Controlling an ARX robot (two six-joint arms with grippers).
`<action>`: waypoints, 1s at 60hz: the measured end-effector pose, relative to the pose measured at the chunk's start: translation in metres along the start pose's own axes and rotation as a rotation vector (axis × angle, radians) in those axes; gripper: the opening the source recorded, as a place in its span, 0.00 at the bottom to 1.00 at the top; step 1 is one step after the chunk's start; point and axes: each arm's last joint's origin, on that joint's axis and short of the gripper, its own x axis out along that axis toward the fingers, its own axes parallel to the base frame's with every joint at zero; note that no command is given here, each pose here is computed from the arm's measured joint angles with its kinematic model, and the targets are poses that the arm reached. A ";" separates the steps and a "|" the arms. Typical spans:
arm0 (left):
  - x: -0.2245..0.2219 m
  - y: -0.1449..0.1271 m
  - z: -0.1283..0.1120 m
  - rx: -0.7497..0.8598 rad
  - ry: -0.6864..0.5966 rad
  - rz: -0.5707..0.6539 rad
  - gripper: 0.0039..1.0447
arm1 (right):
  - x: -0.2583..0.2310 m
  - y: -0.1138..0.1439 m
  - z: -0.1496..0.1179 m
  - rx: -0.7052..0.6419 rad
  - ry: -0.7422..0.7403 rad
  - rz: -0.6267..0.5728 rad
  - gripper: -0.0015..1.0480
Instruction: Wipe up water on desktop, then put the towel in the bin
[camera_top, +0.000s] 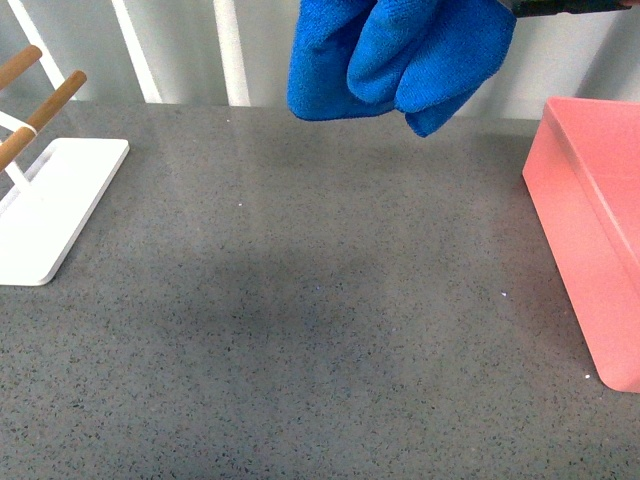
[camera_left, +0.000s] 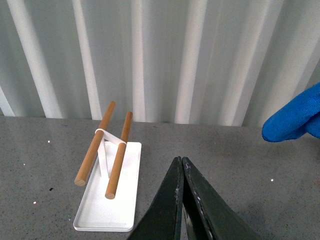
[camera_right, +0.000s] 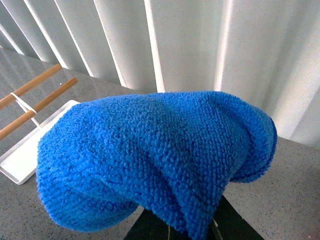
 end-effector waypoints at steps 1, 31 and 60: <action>-0.001 0.000 0.000 0.000 0.000 0.000 0.03 | 0.000 0.000 0.000 0.000 0.000 -0.001 0.04; -0.012 0.000 0.000 0.000 -0.002 0.000 0.03 | 0.000 -0.001 -0.001 0.003 0.005 -0.008 0.04; -0.025 0.000 -0.003 0.000 0.004 0.000 0.10 | 0.006 0.002 -0.007 0.087 0.141 -0.092 0.04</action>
